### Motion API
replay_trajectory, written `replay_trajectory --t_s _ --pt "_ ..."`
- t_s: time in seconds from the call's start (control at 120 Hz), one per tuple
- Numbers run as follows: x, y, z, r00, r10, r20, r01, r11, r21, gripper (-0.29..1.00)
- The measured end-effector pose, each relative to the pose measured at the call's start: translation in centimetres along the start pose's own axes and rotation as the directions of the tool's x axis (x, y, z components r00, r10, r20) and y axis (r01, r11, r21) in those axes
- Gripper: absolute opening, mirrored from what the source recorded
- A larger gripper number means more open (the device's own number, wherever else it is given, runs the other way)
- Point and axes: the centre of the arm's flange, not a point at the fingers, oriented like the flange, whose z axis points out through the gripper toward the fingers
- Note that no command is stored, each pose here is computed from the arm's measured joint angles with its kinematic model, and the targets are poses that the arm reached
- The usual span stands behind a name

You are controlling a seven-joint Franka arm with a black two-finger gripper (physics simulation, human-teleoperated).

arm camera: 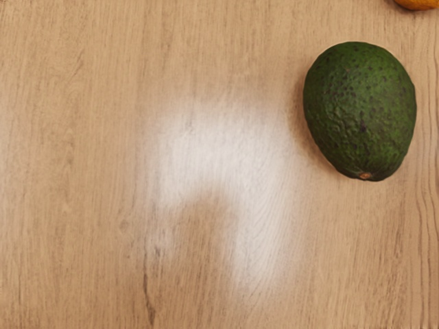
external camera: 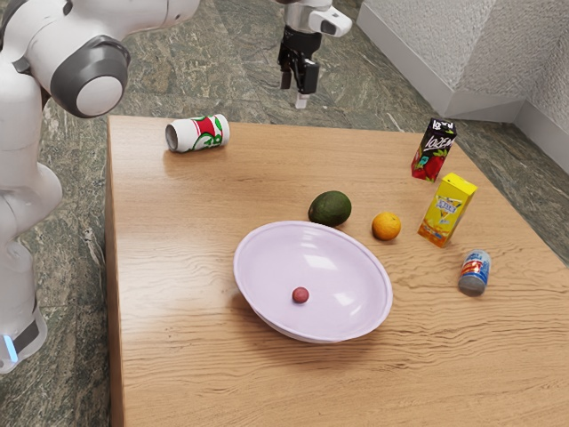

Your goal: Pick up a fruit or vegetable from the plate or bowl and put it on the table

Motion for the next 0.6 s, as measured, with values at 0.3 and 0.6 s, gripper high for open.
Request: replay_trajectory --t_s 0.3,0.6 --pt "0.0 0.0 0.0 0.999 0.035 0.000 -0.035 0.999 0.000 0.70" --pt "1.1 1.5 0.8 0.997 0.073 0.010 -0.074 0.997 0.028 0.70"
